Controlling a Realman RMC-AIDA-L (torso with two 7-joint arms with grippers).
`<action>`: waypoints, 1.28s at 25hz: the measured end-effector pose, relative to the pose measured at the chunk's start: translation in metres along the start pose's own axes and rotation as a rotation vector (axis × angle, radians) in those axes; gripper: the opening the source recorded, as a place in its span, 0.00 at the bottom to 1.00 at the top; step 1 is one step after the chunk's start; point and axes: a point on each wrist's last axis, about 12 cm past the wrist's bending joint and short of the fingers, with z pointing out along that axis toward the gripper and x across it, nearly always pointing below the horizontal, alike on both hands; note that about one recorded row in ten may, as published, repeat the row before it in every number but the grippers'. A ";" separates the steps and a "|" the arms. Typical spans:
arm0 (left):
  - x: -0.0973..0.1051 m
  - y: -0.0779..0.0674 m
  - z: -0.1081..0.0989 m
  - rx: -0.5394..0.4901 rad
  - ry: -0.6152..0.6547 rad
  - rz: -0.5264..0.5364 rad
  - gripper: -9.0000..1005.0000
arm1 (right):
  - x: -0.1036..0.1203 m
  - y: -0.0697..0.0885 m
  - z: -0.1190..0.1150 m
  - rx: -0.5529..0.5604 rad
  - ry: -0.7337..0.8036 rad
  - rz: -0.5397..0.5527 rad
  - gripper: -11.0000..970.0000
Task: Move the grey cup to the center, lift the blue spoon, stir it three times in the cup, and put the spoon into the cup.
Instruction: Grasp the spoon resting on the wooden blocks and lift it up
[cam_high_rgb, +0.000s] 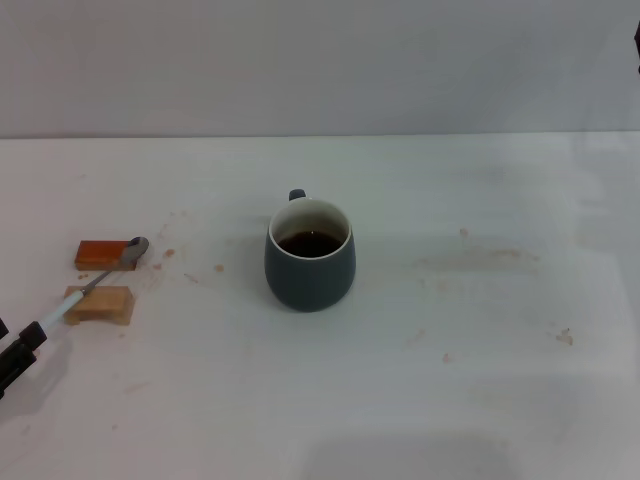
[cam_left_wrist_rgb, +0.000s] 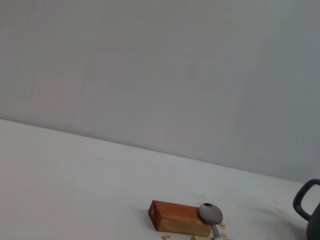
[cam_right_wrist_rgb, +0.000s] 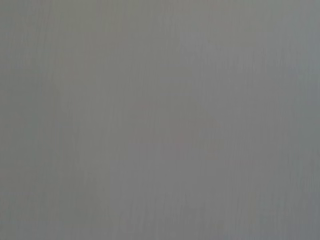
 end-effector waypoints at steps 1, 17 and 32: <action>0.000 0.000 0.000 -0.002 0.003 0.000 0.42 | 0.000 0.000 0.000 0.000 0.000 0.000 0.57; 0.002 -0.004 0.018 0.000 0.030 0.008 0.70 | -0.001 -0.003 0.001 0.001 -0.003 -0.016 0.57; 0.004 -0.007 0.031 -0.003 0.045 0.003 0.70 | -0.001 -0.004 -0.001 0.005 -0.005 -0.031 0.57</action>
